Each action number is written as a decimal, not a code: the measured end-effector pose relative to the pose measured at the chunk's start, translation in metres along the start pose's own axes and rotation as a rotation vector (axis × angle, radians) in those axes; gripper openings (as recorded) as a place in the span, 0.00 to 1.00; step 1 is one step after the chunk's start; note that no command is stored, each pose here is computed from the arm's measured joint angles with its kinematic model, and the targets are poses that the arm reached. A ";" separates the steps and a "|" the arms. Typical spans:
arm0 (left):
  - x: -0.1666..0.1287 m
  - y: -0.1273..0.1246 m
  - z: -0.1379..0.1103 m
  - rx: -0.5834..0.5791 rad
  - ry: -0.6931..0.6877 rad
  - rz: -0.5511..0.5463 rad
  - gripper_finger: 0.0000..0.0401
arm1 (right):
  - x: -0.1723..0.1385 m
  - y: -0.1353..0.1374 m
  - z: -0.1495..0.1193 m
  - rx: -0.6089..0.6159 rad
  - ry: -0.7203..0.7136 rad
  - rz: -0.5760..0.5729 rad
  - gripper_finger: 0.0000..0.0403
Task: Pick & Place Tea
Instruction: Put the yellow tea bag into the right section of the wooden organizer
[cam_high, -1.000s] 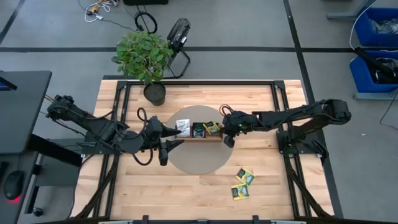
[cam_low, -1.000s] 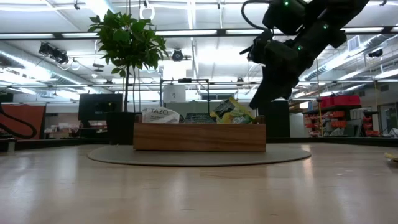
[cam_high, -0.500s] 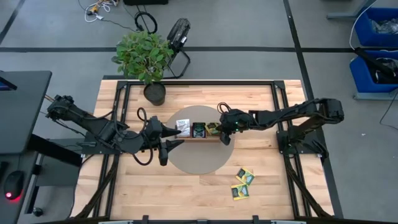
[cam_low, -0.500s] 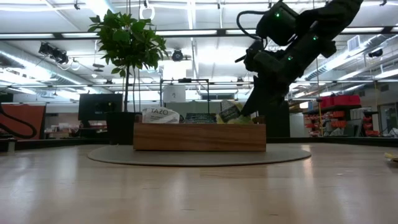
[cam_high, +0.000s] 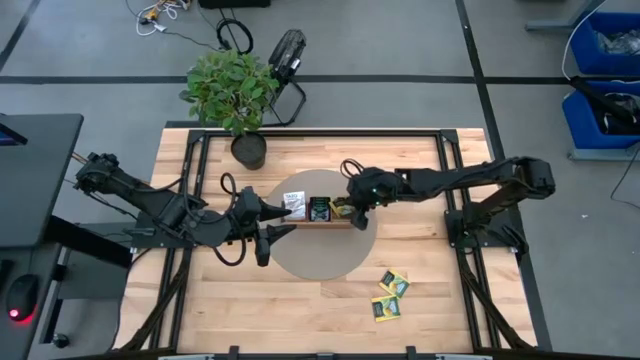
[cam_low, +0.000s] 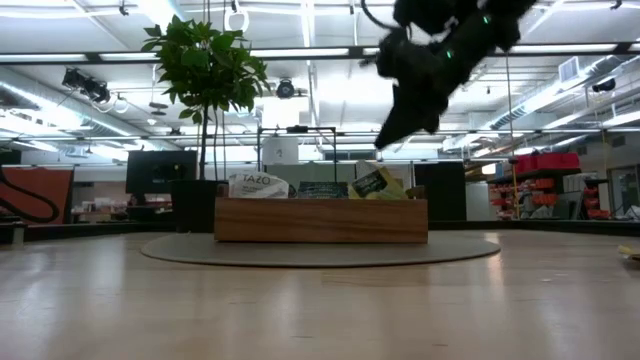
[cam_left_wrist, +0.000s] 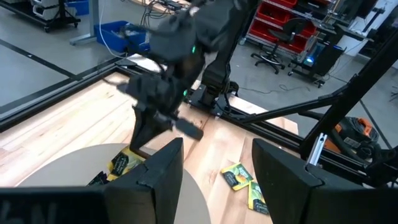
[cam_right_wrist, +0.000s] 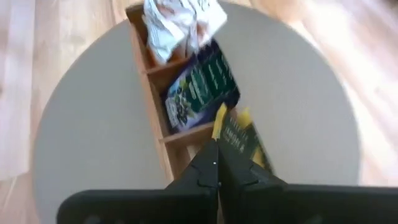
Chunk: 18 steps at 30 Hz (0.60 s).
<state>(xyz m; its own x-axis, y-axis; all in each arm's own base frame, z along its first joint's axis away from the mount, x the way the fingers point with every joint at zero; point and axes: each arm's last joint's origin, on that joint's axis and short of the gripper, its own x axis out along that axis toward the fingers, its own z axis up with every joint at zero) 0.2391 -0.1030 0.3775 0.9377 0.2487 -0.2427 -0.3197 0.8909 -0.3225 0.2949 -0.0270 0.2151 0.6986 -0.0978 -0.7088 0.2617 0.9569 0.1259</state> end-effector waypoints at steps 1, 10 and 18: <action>0.000 0.000 0.000 0.001 0.001 0.000 0.49 | -0.005 0.003 0.007 -0.020 0.010 0.000 0.00; 0.000 0.001 -0.002 0.030 0.017 0.010 0.49 | -0.050 0.029 0.012 -0.116 0.395 0.136 0.04; 0.000 0.002 -0.002 0.051 0.022 0.013 0.49 | -0.058 0.072 -0.025 -0.109 0.589 0.201 0.10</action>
<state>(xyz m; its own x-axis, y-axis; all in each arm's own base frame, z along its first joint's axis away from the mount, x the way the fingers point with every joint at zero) 0.2382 -0.1025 0.3747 0.9302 0.2526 -0.2664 -0.3240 0.9061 -0.2722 0.2565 0.0548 0.2478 0.2351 0.2242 -0.9458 0.0726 0.9663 0.2471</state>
